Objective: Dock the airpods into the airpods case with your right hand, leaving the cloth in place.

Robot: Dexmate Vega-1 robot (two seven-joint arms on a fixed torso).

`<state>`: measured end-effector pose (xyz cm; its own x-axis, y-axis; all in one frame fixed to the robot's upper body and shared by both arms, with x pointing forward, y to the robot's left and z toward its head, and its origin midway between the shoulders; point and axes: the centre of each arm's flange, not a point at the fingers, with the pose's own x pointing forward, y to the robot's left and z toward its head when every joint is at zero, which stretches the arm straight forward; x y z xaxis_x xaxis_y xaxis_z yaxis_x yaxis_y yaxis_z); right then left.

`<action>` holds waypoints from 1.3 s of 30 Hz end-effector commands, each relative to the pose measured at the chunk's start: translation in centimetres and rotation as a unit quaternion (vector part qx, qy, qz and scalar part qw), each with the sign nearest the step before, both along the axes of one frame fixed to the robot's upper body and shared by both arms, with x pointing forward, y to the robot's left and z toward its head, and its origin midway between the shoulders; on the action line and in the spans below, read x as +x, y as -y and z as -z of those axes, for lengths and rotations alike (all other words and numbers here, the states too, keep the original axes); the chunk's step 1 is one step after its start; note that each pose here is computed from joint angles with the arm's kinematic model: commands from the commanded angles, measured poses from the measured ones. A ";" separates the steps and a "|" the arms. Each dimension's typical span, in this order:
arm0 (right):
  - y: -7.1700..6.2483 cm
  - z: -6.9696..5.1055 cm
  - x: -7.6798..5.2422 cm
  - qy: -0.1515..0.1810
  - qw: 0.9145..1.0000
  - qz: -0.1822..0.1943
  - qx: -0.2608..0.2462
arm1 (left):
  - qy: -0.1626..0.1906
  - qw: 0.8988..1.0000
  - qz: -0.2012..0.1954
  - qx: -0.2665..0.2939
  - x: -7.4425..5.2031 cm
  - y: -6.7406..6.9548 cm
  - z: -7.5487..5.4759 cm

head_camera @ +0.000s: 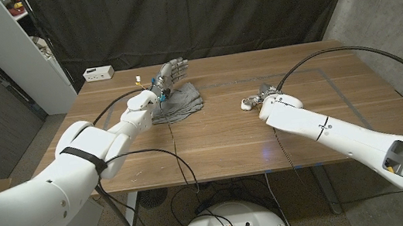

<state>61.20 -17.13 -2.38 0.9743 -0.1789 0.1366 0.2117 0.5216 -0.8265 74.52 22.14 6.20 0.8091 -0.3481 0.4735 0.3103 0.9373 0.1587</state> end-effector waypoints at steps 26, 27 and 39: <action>6.1 -1.1 -3.0 0.211 0.918 -0.207 0.265 | 0.136 0.989 0.038 -0.030 -3.7 -2.5 -0.1; 6.0 -1.1 -2.9 0.213 0.916 -0.210 0.269 | 0.139 0.989 0.039 -0.030 -3.8 -2.6 0.0; 5.8 -2.1 -2.7 0.235 0.908 -0.210 0.277 | 0.141 0.988 0.043 -0.036 -4.1 -3.0 0.4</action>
